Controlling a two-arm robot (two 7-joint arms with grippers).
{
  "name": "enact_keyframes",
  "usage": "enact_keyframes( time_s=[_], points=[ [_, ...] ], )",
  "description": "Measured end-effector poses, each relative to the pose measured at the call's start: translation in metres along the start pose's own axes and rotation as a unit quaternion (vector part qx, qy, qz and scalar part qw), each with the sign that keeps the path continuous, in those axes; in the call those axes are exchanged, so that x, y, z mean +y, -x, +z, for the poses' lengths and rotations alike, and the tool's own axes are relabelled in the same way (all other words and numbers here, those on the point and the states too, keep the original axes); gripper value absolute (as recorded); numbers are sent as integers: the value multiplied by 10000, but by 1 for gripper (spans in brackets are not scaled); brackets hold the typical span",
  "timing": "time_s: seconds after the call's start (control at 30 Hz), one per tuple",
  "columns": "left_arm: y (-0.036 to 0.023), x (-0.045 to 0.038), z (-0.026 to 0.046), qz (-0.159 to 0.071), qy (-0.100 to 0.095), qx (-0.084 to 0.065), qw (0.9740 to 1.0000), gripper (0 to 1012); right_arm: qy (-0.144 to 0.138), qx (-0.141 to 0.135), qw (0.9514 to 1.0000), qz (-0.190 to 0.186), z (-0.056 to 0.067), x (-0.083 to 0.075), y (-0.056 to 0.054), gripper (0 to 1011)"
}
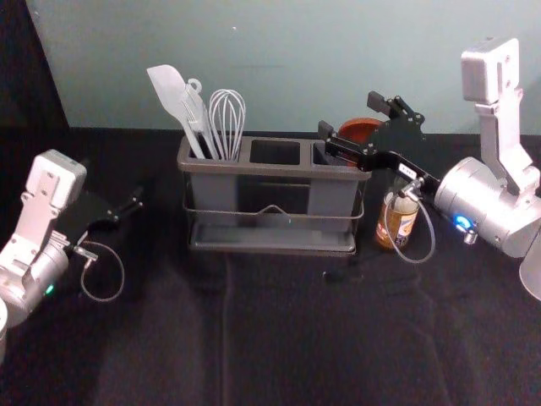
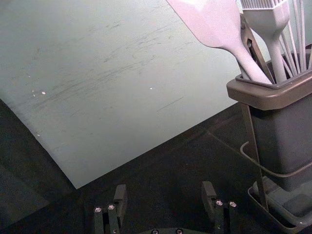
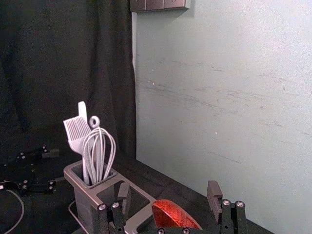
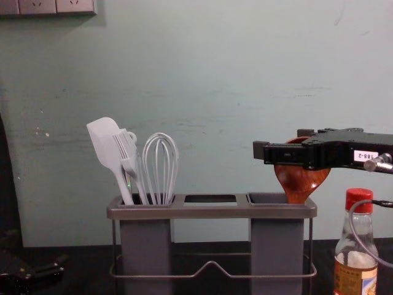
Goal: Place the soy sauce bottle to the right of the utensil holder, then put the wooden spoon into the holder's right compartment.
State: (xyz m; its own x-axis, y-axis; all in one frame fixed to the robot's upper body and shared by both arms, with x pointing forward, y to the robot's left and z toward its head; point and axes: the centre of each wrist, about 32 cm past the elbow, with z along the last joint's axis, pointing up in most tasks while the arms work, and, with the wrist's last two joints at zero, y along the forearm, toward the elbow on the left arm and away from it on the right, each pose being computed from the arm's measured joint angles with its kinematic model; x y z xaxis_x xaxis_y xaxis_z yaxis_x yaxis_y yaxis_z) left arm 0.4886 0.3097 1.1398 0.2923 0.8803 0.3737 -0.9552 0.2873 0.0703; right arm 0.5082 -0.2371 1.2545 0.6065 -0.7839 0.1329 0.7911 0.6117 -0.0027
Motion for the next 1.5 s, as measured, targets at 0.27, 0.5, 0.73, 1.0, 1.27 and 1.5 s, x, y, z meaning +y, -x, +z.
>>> enact_keyframes(
  time_s=[0.27, 0.5, 0.73, 1.0, 1.27, 1.5],
  points=[
    [0, 0, 0, 0, 0, 0, 10000, 1005, -2, 0, 10000, 2, 3, 0, 0, 1003],
    [0, 0, 0, 0, 0, 0, 10000, 1005, -50, -57, 10000, -47, 31, -7, 23, 1003],
    [0, 0, 0, 0, 0, 0, 10000, 1005, -207, -139, 9994, -220, 95, -74, 77, 1003],
    [0, 0, 0, 0, 0, 0, 10000, 1005, -417, -221, 9976, -502, 152, -265, 158, 1002],
    [0, 0, 0, 0, 0, 0, 10000, 1005, -674, -391, 9928, -905, 157, -541, 293, 1003],
    [0, 0, 0, 0, 0, 0, 10000, 1005, -872, -594, 9858, -1307, 43, -770, 440, 1003]
  ],
)
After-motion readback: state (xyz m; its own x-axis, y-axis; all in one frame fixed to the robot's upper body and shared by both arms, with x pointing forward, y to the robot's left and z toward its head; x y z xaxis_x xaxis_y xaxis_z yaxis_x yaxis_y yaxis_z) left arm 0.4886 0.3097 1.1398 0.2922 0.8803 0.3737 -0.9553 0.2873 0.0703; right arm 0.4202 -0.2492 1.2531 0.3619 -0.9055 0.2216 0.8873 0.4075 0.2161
